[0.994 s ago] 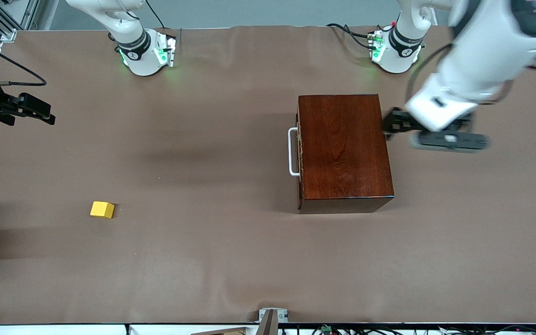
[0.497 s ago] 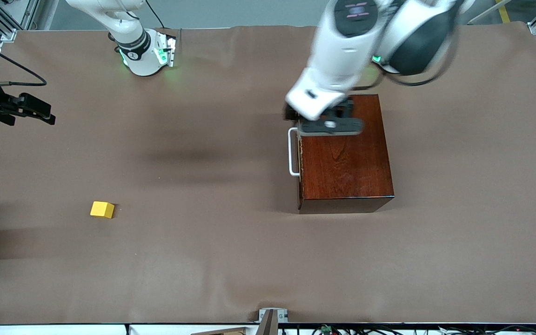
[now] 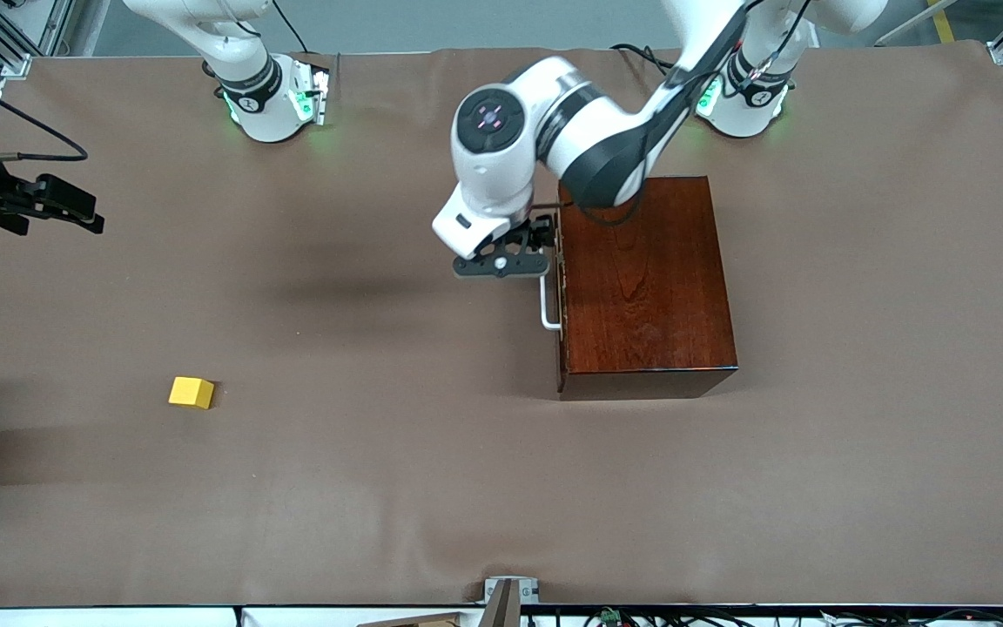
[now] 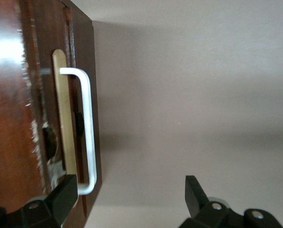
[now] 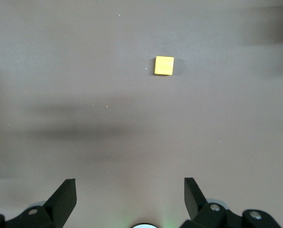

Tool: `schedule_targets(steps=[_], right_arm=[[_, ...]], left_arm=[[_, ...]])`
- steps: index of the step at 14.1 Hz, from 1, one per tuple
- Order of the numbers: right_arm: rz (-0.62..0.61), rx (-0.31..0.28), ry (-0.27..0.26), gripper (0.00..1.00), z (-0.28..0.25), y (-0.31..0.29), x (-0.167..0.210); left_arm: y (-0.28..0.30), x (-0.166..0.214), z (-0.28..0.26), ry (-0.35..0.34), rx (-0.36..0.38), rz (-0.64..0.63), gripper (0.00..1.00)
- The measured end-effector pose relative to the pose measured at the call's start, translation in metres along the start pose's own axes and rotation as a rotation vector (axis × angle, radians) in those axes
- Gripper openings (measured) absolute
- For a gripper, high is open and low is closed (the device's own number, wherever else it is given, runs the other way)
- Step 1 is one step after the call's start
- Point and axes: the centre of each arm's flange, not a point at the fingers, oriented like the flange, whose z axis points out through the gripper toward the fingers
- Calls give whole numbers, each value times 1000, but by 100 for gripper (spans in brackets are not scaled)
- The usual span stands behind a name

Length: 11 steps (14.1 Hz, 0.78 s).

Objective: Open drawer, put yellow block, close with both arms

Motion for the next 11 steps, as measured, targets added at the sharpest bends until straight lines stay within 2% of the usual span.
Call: schedule_targets(steps=[6,11], right_arm=[[0,0,-1,100,1,0,0],[0,0,-2,100,1,0,0]], left_arm=[[7,4,56,24,121,37,100],[-2,16,71,29,152,-9,100]])
